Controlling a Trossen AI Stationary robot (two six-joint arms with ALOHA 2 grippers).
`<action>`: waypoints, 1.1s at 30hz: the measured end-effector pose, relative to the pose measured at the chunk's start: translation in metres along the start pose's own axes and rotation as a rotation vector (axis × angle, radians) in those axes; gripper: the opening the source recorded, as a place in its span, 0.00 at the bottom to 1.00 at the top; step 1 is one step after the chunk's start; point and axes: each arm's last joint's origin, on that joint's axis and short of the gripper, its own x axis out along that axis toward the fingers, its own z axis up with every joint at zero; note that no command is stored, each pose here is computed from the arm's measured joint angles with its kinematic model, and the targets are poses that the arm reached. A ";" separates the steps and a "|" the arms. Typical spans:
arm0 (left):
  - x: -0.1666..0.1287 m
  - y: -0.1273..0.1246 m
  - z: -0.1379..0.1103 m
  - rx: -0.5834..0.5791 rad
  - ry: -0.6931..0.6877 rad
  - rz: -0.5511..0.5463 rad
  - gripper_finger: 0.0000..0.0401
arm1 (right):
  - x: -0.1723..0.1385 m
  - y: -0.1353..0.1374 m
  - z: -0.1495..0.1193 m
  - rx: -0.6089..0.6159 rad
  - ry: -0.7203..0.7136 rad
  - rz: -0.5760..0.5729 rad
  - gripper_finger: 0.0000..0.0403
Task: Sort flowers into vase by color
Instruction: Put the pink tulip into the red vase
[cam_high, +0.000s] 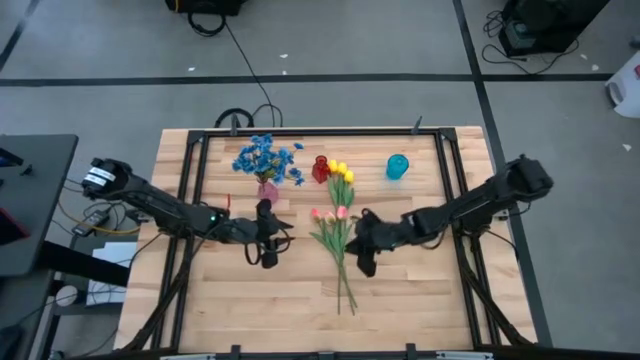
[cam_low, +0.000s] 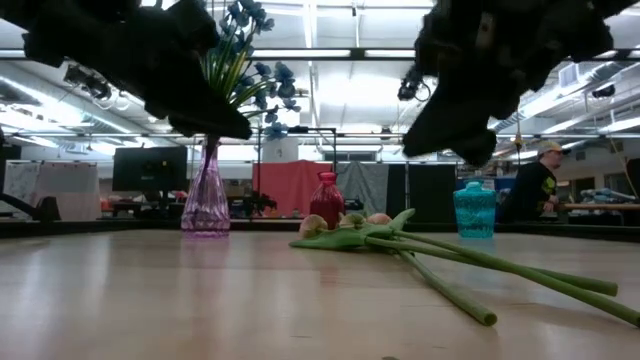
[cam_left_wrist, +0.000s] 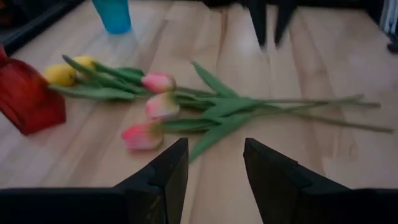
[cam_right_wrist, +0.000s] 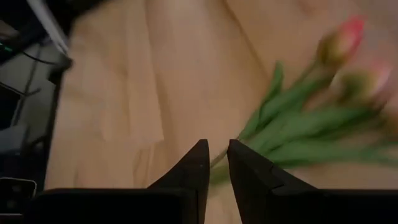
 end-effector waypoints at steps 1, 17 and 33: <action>0.001 0.000 0.000 0.002 -0.002 0.012 0.41 | 0.007 0.003 -0.001 0.024 0.022 -0.010 0.18; 0.004 -0.001 0.004 0.014 -0.068 0.028 0.41 | 0.058 0.032 0.012 0.140 0.337 -0.289 0.18; 0.004 0.002 0.007 0.009 -0.102 0.101 0.41 | 0.069 0.040 0.015 0.186 0.398 -0.370 0.18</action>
